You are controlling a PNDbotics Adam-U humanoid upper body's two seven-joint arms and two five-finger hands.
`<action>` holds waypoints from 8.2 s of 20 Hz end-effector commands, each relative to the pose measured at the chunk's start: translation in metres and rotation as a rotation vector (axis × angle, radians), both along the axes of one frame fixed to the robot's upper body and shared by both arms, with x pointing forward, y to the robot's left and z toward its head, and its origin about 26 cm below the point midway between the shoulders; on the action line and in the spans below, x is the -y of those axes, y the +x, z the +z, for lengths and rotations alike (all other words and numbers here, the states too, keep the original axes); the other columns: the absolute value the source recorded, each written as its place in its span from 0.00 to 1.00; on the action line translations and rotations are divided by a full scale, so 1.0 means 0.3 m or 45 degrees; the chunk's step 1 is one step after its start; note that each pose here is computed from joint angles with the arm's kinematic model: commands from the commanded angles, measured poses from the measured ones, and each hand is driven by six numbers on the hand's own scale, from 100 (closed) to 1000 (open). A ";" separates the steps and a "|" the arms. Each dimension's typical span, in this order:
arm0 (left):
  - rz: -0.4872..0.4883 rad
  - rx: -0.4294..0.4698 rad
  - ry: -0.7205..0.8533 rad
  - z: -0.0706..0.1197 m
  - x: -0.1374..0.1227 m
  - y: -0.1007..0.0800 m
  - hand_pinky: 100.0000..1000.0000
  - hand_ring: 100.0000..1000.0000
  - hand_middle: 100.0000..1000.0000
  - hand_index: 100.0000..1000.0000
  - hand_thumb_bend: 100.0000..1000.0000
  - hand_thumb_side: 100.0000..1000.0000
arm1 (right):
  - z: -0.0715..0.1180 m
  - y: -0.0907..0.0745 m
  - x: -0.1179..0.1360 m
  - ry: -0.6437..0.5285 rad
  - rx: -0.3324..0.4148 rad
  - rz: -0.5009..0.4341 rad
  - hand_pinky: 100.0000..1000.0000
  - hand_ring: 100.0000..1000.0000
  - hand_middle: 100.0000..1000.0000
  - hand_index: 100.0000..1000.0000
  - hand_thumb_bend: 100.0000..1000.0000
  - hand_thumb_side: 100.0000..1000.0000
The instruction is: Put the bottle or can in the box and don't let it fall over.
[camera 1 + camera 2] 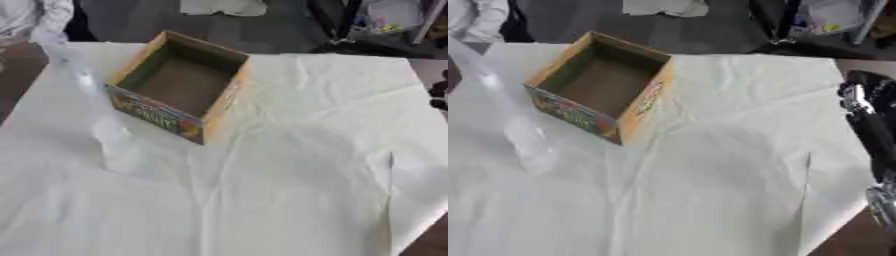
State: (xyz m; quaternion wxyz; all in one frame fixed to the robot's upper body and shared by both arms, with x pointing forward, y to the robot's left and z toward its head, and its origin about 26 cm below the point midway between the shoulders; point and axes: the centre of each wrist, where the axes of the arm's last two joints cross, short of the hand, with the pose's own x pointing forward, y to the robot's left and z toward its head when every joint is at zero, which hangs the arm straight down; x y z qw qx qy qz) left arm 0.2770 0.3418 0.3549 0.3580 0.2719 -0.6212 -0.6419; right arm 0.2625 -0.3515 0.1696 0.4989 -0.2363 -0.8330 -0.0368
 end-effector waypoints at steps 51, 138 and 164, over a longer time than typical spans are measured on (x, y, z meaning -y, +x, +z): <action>-0.175 0.083 0.138 0.159 0.140 0.229 0.88 0.88 0.82 0.88 0.06 0.60 | 0.035 0.020 -0.039 -0.024 -0.004 0.112 0.69 0.67 0.56 0.70 0.00 0.55; -0.046 -0.043 0.135 0.139 0.074 0.327 0.83 0.77 0.61 0.71 0.00 0.00 | 0.007 0.024 -0.072 0.014 -0.044 0.143 0.70 0.67 0.56 0.70 0.00 0.60; -0.062 0.010 0.086 0.142 0.087 0.328 0.77 0.59 0.47 0.57 0.00 0.00 | 0.005 0.025 -0.074 0.020 -0.047 0.148 0.71 0.67 0.56 0.70 0.00 0.62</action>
